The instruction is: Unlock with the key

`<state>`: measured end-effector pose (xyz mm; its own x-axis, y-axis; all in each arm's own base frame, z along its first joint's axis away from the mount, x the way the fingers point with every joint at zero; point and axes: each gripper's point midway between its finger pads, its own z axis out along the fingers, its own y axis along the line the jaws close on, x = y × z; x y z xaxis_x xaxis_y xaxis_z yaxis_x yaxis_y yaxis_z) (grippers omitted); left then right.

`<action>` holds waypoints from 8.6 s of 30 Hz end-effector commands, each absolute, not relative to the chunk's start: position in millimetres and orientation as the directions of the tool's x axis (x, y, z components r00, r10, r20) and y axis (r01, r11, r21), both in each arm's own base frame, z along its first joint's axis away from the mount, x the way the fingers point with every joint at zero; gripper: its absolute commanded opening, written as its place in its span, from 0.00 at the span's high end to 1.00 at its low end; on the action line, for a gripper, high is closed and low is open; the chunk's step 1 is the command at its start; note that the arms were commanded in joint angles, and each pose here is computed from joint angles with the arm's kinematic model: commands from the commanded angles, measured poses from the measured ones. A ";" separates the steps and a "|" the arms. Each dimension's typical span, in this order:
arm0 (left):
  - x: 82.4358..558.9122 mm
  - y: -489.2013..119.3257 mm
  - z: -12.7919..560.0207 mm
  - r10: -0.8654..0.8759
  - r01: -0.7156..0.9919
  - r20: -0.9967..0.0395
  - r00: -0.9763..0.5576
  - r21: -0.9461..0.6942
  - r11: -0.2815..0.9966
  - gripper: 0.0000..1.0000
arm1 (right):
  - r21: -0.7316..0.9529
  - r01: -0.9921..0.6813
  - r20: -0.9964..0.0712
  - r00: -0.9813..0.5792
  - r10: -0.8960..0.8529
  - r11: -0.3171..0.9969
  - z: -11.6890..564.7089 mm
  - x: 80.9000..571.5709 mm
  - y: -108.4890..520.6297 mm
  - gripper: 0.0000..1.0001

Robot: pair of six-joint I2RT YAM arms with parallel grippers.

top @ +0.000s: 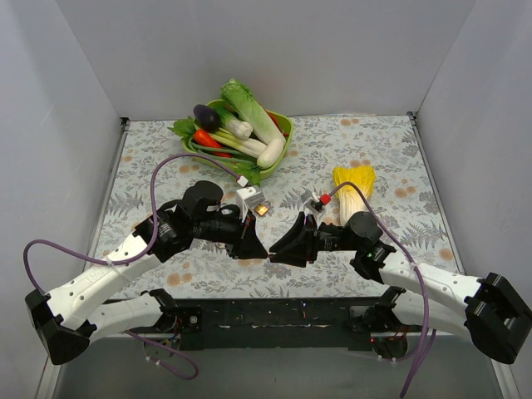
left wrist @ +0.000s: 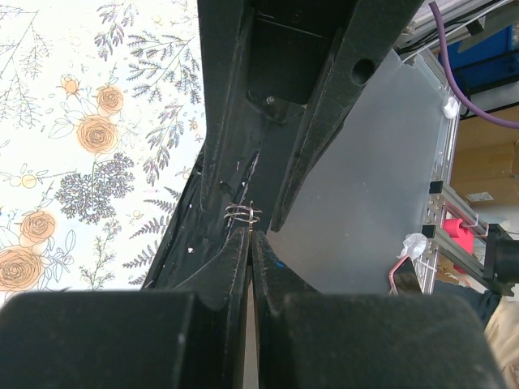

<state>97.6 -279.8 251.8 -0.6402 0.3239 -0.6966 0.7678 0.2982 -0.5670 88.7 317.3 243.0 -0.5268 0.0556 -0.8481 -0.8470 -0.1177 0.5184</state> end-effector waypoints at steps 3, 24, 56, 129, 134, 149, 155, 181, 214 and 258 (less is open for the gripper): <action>95.6 -280.0 270.4 0.304 0.793 -0.732 -0.609 -0.551 0.260 1.00 | 0.452 -0.874 -0.875 -0.473 0.103 -0.179 270.6 84.1 320.1 0.64; 101.6 -278.2 270.8 0.280 0.794 -0.746 -0.604 -0.534 0.292 1.00 | 0.465 -0.873 -0.868 -0.482 0.116 -0.149 265.9 85.8 317.9 0.99; 280.1 -237.7 140.7 -0.255 0.002 -0.621 -0.742 -0.381 0.925 0.16 | 0.536 -0.744 -0.844 -0.463 0.269 0.400 201.4 184.4 240.5 0.99; 310.1 -215.3 4.9 -0.096 -0.083 -0.342 -0.935 -0.052 0.995 0.86 | 0.614 -0.750 -0.779 -0.523 0.347 0.247 206.9 156.8 237.2 0.99; 311.3 -213.9 7.1 -0.113 -0.122 -0.351 -0.930 0.002 0.993 0.56 | 0.615 -0.745 -0.778 -0.520 0.353 0.257 205.3 156.8 235.1 0.99; 306.7 -218.0 -0.6 -0.059 -0.094 -0.373 -0.926 0.078 0.993 0.38 | 0.614 -0.748 -0.779 -0.521 0.350 0.252 204.7 155.9 235.4 0.99; 313.6 -221.0 -1.6 -0.057 -0.094 -0.384 -0.922 0.078 0.992 0.49 | 0.614 -0.748 -0.778 -0.520 0.352 0.252 205.6 155.6 235.1 0.99; 345.9 -284.5 93.1 -0.416 -0.114 -0.298 -0.859 -0.682 0.722 0.98 | 0.495 -0.746 -0.868 -0.450 0.211 0.445 189.9 189.1 289.8 0.99; 345.8 -268.8 168.8 -0.566 -0.066 -0.200 -0.800 -0.908 0.414 0.98 | 0.420 -0.651 -0.905 -0.346 0.246 0.632 168.3 284.2 342.2 0.99; 342.1 -266.4 178.4 -0.567 -0.030 -0.225 -0.792 -0.914 0.405 0.99 | 0.425 -0.636 -0.905 -0.300 0.300 0.645 190.2 299.1 342.7 0.99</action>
